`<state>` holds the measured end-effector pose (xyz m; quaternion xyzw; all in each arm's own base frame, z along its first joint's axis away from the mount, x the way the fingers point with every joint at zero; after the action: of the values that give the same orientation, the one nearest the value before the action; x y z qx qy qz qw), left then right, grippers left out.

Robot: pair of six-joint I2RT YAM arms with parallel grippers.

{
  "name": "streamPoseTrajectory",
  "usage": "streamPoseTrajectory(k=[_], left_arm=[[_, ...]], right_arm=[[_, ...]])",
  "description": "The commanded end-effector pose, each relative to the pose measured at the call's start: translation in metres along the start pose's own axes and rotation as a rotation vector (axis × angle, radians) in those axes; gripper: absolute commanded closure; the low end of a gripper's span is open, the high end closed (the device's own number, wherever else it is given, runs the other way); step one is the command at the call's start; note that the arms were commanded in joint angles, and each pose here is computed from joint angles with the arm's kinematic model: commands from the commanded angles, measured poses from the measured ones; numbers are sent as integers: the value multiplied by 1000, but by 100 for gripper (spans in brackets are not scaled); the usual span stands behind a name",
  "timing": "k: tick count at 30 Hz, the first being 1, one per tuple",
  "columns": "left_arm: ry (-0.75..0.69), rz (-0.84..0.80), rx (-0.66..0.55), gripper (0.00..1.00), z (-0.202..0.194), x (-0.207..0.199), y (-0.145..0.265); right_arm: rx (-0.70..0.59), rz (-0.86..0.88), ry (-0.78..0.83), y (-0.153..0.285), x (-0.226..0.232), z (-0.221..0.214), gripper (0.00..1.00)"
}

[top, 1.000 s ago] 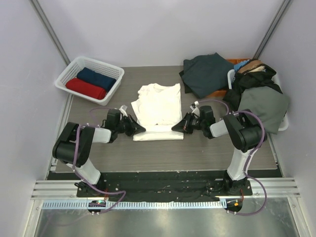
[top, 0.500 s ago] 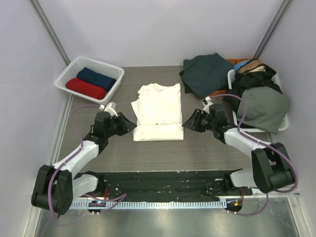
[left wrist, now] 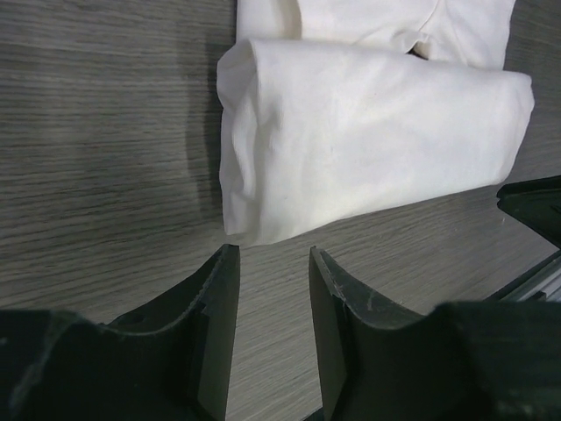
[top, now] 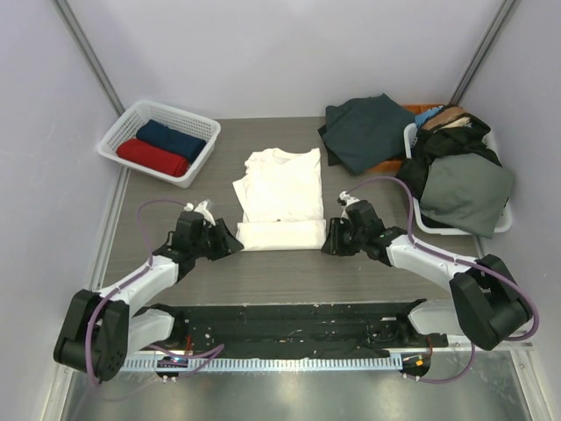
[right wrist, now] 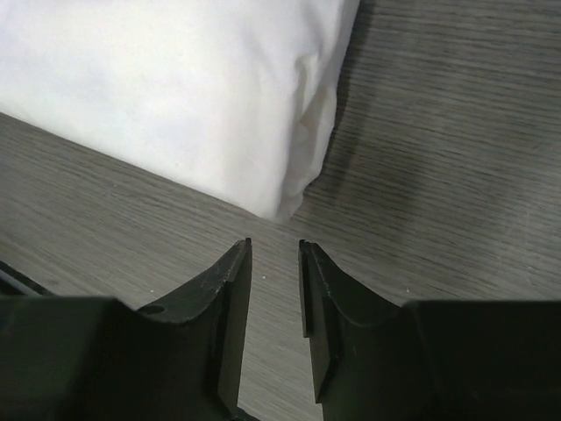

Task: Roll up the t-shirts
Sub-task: Roll the T-shirt to the center of the board.

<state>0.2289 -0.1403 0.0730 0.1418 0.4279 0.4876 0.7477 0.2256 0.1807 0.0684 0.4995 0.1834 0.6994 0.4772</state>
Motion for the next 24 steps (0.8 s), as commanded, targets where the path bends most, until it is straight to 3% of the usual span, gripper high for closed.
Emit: streamPoseTrajectory(k=[1,17,23,24], left_arm=[[-43,9,3,59,2,-7,-8],[-51,86,48,59,2,3,-22],[-63,72,52,63,6,0,-29],[-72,58,52,66,7,-2,-30]], right_arm=[[-42,-42,54,-4,0,11,62],[-26,-68,106,-21,9,18,62],[-21,-68,109,-26,10,19,67],[-20,-69,109,-27,10,19,72]])
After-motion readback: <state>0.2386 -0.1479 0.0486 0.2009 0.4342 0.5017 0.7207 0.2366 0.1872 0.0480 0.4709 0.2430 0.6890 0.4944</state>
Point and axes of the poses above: each gripper's point midway between its finger pads, its own y axis back along the fingers, its own x axis along the line the jaws close on, z = x × y, the point moved 3 cm from there along y, back along the fingers, and after that the axes turned 11 degrees about -y, right-handed, at the moved point
